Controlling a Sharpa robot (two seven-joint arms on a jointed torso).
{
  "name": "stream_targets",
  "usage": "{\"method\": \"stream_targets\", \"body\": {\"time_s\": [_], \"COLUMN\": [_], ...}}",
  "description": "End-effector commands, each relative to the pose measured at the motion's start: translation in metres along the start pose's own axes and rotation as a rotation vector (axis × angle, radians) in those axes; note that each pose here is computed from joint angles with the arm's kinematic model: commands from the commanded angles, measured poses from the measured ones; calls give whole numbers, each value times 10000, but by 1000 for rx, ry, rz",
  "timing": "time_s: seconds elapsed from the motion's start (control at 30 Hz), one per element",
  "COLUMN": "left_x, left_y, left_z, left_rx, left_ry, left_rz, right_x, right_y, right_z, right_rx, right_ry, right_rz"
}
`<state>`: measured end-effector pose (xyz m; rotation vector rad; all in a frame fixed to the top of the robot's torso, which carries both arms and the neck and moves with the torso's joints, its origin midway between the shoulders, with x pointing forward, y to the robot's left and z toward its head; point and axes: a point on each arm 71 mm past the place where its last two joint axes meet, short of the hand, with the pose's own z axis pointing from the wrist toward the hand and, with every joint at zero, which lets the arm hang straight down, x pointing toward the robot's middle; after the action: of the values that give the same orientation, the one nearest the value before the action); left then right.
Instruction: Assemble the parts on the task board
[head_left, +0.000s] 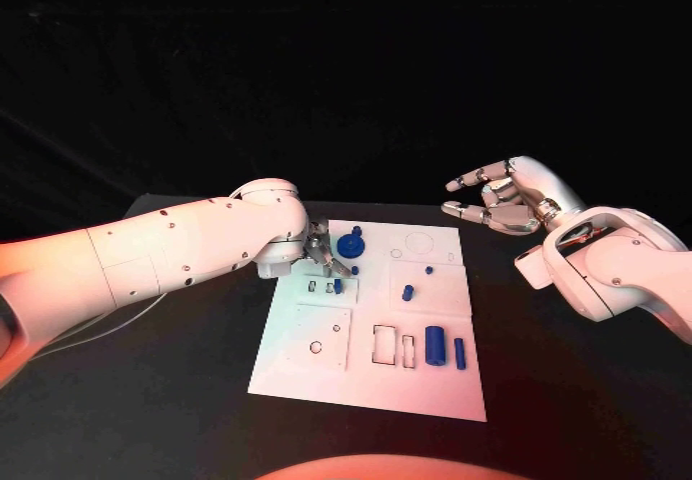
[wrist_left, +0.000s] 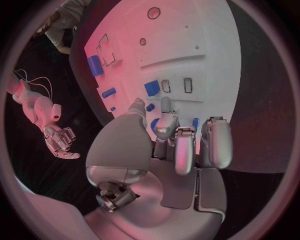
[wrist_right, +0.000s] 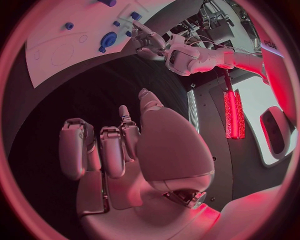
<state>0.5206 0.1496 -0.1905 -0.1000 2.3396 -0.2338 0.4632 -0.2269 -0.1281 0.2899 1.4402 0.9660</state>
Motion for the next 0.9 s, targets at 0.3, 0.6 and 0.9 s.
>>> {"method": "stream_targets", "body": {"time_s": [0.3, 0.6, 0.9], "left_x": [46, 60, 69], "left_y": [-65, -84, -96], "left_z": [-14, -8, -2], "left_rx": [17, 23, 24], "left_ry": [47, 63, 73], "left_rz": [14, 19, 26], "right_x": [26, 36, 40], "right_y": [-9, -10, -11], "right_z": [18, 21, 22], "right_rx": [4, 6, 7], "right_ry": [9, 11, 14], "right_rz": [-15, -14, -14]}}
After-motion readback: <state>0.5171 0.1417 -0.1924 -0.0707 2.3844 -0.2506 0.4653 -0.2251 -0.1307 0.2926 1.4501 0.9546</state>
